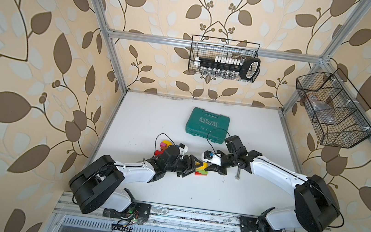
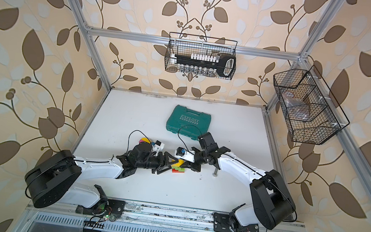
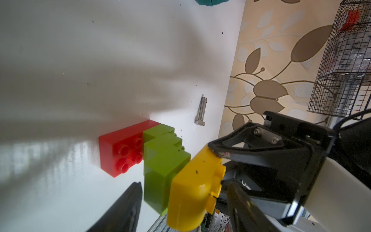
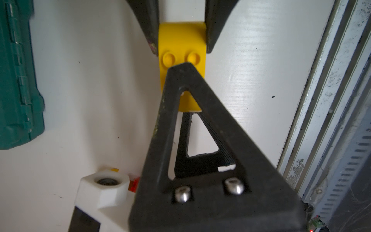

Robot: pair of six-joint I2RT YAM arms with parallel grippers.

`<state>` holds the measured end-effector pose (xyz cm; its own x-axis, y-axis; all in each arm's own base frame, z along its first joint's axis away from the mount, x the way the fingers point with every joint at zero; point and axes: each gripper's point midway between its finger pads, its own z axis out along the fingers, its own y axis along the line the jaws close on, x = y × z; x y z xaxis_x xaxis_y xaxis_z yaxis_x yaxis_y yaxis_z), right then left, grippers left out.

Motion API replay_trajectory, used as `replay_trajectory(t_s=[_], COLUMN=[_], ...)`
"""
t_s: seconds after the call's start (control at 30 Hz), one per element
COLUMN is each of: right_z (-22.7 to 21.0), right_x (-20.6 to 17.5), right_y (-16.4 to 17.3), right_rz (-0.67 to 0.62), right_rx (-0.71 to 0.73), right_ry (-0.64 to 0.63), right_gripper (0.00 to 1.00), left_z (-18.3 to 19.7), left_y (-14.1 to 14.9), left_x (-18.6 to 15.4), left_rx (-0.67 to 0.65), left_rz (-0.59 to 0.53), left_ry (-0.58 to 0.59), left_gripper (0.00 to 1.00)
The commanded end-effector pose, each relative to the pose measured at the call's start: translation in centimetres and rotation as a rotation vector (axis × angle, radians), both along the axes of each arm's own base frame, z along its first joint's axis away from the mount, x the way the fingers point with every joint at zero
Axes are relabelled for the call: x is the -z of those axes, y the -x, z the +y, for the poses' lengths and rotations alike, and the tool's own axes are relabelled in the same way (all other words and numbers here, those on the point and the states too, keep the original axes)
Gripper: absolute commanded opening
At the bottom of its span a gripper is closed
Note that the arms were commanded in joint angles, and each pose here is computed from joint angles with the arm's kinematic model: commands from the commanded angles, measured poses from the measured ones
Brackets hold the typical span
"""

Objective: Assemble the letter s with lego
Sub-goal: Assemble the lego brick with the lego brick.

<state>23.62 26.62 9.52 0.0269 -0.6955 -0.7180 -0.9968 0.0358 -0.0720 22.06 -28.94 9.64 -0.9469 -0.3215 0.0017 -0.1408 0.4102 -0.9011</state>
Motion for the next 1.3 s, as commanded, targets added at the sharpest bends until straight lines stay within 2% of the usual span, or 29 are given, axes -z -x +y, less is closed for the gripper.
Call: replay_trajectory(t_s=[0.0,0.17,0.33,0.47,1.27], right_z=[-0.02,-0.09,-0.21,-0.33,-0.25], right_x=[0.42,0.48,0.65,0.86,0.85], right_y=[0.26,0.32,0.57,0.60,0.42], right_rz=[0.025,0.024,0.027,0.029,0.033], right_rx=[-0.009,-0.016,-0.032,-0.037,-0.033], right_ry=[0.026,0.031,0.041,0.055,0.054], right_gripper=[0.16,0.16,0.16,0.16,0.16], left_z=[-0.58,-0.55,-0.45,-0.42,-0.98], left_y=[-0.38,-0.36,-0.34,-0.33,-0.76], left_x=[-1.16,-1.03,-0.75,-0.61,-0.57], left_rx=[0.003,0.003,0.004,0.002,-0.010], left_rz=[-0.049,-0.048,-0.041,-0.039,-0.050], left_ry=[0.025,0.019,0.005,0.001,0.015], left_gripper=[0.69,0.70,0.77,0.78,0.68])
